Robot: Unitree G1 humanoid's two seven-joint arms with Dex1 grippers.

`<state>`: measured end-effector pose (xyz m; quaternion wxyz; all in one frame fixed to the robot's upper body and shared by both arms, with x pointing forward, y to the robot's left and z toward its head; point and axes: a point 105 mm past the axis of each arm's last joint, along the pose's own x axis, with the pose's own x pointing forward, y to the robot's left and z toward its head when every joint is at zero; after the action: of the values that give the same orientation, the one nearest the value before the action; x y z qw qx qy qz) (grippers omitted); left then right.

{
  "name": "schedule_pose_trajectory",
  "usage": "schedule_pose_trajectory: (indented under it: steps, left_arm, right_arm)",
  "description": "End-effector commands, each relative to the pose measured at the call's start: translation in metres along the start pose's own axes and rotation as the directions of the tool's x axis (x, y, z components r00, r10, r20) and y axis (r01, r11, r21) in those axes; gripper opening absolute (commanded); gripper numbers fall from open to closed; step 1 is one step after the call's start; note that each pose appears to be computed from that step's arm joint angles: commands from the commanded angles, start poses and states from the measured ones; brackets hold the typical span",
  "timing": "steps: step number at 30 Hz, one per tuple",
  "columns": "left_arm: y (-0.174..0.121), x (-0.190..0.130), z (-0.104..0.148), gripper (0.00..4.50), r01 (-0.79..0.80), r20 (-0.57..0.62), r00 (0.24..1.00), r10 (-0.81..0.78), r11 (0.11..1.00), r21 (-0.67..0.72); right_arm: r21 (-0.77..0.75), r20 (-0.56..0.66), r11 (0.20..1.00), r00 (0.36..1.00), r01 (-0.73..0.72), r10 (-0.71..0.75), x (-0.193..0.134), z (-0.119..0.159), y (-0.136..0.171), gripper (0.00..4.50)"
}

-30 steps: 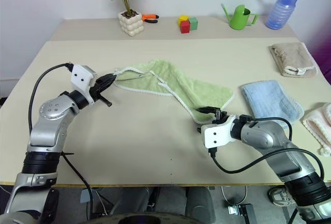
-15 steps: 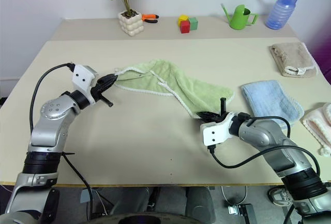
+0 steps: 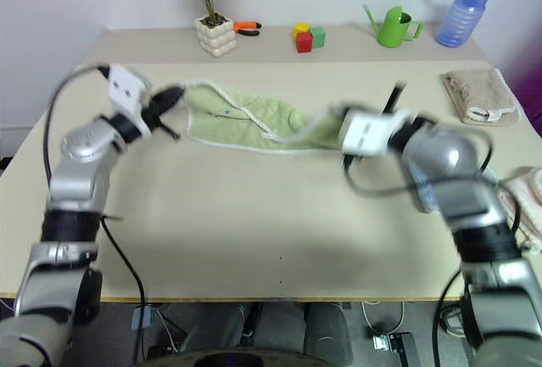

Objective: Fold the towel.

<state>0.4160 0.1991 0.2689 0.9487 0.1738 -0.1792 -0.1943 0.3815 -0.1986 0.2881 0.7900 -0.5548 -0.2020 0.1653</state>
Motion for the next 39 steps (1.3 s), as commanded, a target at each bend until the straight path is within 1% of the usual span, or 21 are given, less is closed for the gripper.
schedule_pose_trajectory:
  steps: [1, 3, 4, 6, 8, 10, 12, 13, 15, 17, 19, 21, 23, 27, 31, 33, 36, 39]
  left_arm:
    - [0.057, 0.008, 0.049, 0.0, -0.213, 0.165, 0.965, 0.203, 0.976, 0.049]
    - [0.072, 0.01, 0.067, 0.0, -0.253, 0.216, 0.947, 0.238, 0.966, 0.044]
    - [0.077, 0.01, 0.072, 0.0, -0.262, 0.233, 0.941, 0.244, 0.964, 0.05]
    - [0.081, 0.008, 0.076, 0.0, -0.257, 0.246, 0.941, 0.233, 0.964, 0.07]
    - [0.083, -0.003, 0.07, 0.0, -0.224, 0.232, 0.953, 0.197, 0.97, 0.097]
    - [0.081, -0.021, 0.053, 0.0, -0.176, 0.195, 0.969, 0.153, 0.978, 0.108]
    - [0.076, -0.043, 0.031, 0.0, -0.131, 0.135, 0.984, 0.119, 0.988, 0.087]
    - [0.073, -0.058, 0.018, 0.0, -0.11, 0.095, 0.99, 0.104, 0.992, 0.064]
    - [0.065, -0.079, 0.003, 0.0, -0.076, 0.034, 0.997, 0.075, 0.997, 0.025]
    - [0.048, -0.105, -0.011, 0.0, -0.019, -0.034, 0.999, 0.017, 0.999, -0.033]
    - [0.026, -0.134, -0.028, 0.0, 0.043, -0.132, 0.99, -0.057, 0.993, -0.106]
    - [0.007, -0.157, -0.035, 0.0, 0.085, -0.208, 0.971, -0.12, 0.982, -0.17]
    - [0.001, -0.172, -0.04, 0.0, 0.073, -0.26, 0.957, -0.133, 0.971, -0.228]
    - [-0.007, -0.198, -0.05, 0.0, 0.062, -0.359, 0.917, -0.176, 0.95, -0.305]
    - [-0.018, -0.215, -0.057, 0.0, 0.111, -0.433, 0.863, -0.261, 0.933, -0.341]
    - [-0.022, -0.218, -0.057, 0.0, 0.128, -0.443, 0.85, -0.285, 0.928, -0.351]
    - [-0.029, -0.221, -0.058, 0.0, 0.154, -0.468, 0.815, -0.341, 0.907, -0.392]
    - [-0.036, -0.222, -0.058, 0.0, 0.183, -0.48, 0.792, -0.377, 0.897, -0.404]
  right_arm:
    - [-0.012, -0.022, 0.967, 0.967, 0.254, -0.254, 0.0, -0.007, -0.072, 0.02]
    - [0.003, 0.001, 0.945, 0.945, 0.327, -0.327, 0.0, -0.002, -0.096, 0.02]
    - [0.016, 0.014, 0.938, 0.938, 0.346, -0.346, -0.001, 0.0, -0.103, 0.02]
    - [0.052, 0.041, 0.938, 0.938, 0.342, -0.344, -0.001, 0.005, -0.107, 0.02]
    - [0.113, 0.077, 0.95, 0.951, 0.291, -0.3, -0.002, 0.01, -0.097, 0.02]
    - [0.197, 0.116, 0.96, 0.968, 0.198, -0.224, -0.005, 0.013, -0.073, 0.02]
    - [0.258, 0.141, 0.963, 0.983, 0.081, -0.121, -0.012, 0.013, -0.042, 0.02]
    - [0.307, 0.151, 0.952, 0.987, 0.01, -0.059, -0.019, 0.012, -0.023, 0.02]
    - [0.371, 0.169, 0.924, 0.985, -0.091, 0.03, -0.03, 0.012, 0.002, 0.02]
    - [0.43, 0.173, 0.879, 0.975, -0.204, 0.142, -0.046, 0.011, 0.03, 0.02]
    - [0.502, 0.182, 0.801, 0.945, -0.326, 0.271, -0.065, 0.011, 0.061, 0.02]
    - [0.563, 0.188, 0.723, 0.914, -0.401, 0.36, -0.079, 0.012, 0.081, 0.02]
    - [0.611, 0.181, 0.663, 0.892, -0.432, 0.414, -0.09, 0.01, 0.094, 0.02]
    - [0.667, 0.165, 0.589, 0.861, -0.457, 0.481, -0.105, 0.002, 0.106, 0.02]
    - [0.702, 0.148, 0.557, 0.857, -0.443, 0.494, -0.114, -0.009, 0.106, 0.02]
    - [0.725, 0.147, 0.54, 0.862, -0.428, 0.486, -0.117, -0.014, 0.103, 0.02]
    - [0.745, 0.122, 0.505, 0.833, -0.436, 0.54, -0.132, -0.026, 0.106, 0.02]
    - [0.75, 0.101, 0.501, 0.823, -0.433, 0.56, -0.138, -0.032, 0.108, 0.02]
